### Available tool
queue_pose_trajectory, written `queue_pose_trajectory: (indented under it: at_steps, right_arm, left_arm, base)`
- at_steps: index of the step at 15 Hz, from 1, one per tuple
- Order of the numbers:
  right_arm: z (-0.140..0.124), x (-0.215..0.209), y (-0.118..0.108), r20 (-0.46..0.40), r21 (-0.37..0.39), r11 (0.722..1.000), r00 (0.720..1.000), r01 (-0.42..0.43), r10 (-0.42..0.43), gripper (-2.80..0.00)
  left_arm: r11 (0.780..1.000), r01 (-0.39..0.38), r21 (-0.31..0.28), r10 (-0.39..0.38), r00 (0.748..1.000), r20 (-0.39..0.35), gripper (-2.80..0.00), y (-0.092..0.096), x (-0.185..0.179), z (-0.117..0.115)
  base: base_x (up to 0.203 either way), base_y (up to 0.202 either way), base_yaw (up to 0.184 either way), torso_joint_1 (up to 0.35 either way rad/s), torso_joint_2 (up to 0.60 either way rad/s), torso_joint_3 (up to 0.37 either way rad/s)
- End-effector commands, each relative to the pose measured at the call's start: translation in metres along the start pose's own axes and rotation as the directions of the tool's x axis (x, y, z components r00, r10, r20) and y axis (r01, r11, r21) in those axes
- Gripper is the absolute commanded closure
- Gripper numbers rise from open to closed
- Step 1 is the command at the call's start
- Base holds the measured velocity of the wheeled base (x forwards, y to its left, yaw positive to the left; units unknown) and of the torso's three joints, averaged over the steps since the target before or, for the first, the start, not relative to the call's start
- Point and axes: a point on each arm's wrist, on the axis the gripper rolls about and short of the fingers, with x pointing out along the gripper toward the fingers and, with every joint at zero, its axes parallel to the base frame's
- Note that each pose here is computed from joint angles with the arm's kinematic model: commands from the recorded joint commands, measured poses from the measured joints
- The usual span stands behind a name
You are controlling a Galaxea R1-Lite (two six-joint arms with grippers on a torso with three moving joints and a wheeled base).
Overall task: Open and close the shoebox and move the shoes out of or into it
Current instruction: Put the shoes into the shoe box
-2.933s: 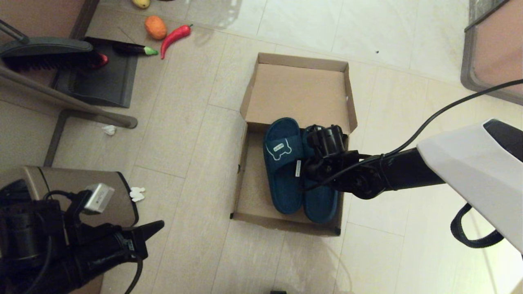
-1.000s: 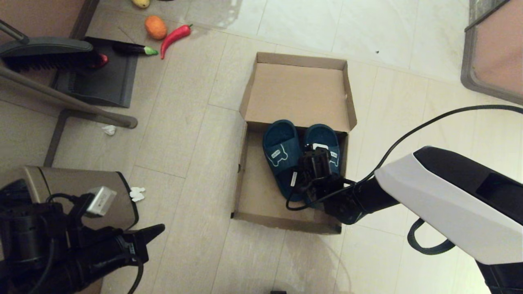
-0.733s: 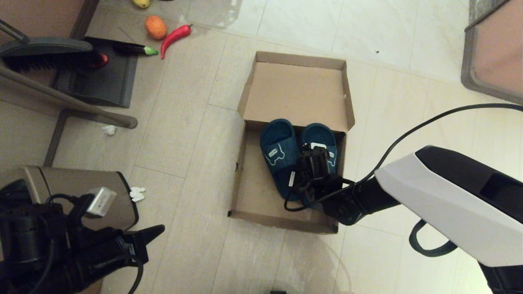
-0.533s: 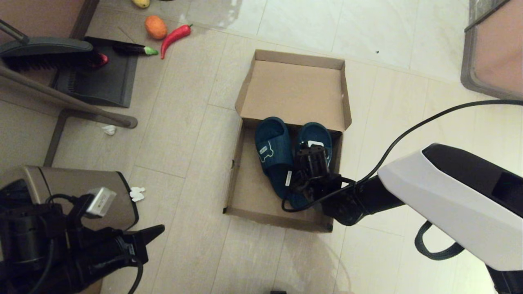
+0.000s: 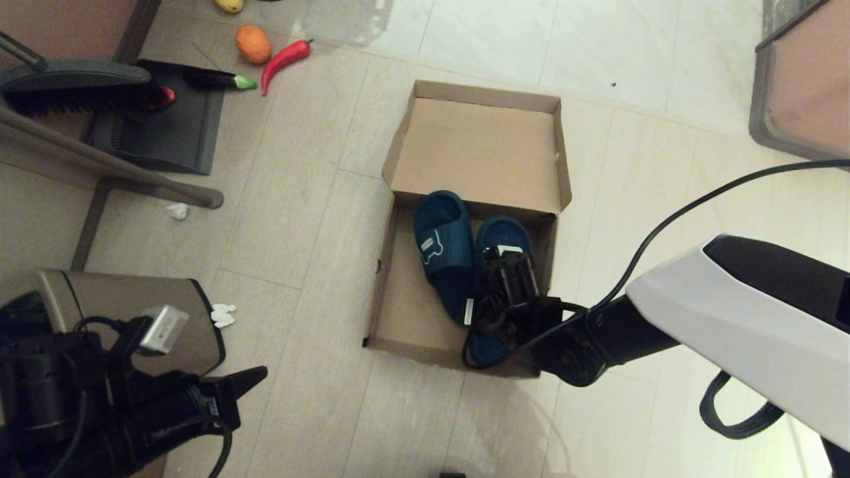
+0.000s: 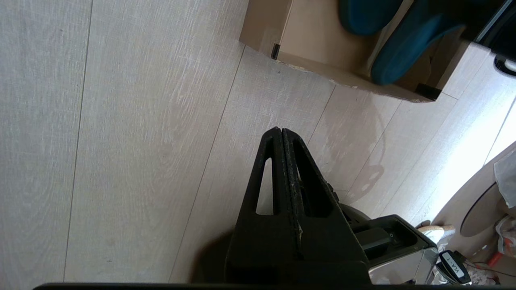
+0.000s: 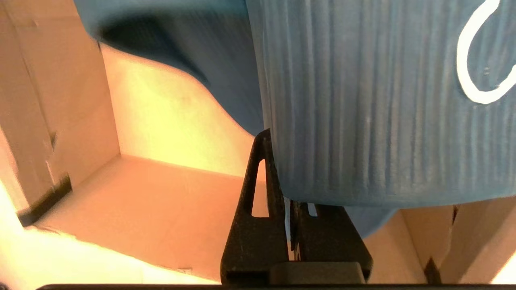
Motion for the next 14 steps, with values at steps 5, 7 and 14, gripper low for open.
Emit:
queue_pose_trajectory:
  at_steps: [5,7,14]
  right_arm:
    - [-0.023,0.007,-0.008,-0.055,-0.022,0.999,0.998,0.03,-0.031,0.0]
    - [-0.026,0.011,-0.008,-0.056,-0.018,0.999,0.998,0.034,-0.035,-2.8]
    - [-0.007,-0.019,-0.011,-0.065,-0.011,0.999,0.997,-0.049,0.048,-2.8]
  left_arm:
    - [1.0,0.003,0.001,-0.003,1.0,0.004,0.0,0.0,0.0,0.001]
    - [1.0,0.003,0.002,-0.003,1.0,0.004,0.0,0.0,0.0,0.001]
    - [1.0,0.002,-0.001,-0.002,1.0,-0.002,0.0,0.0,0.001,0.0]
  base:
    - [0.0,0.0,0.0,0.0,0.0,0.0]
    - [0.0,0.0,0.0,0.0,0.0,0.0]
    - [0.0,0.0,0.0,0.0,0.0,0.0]
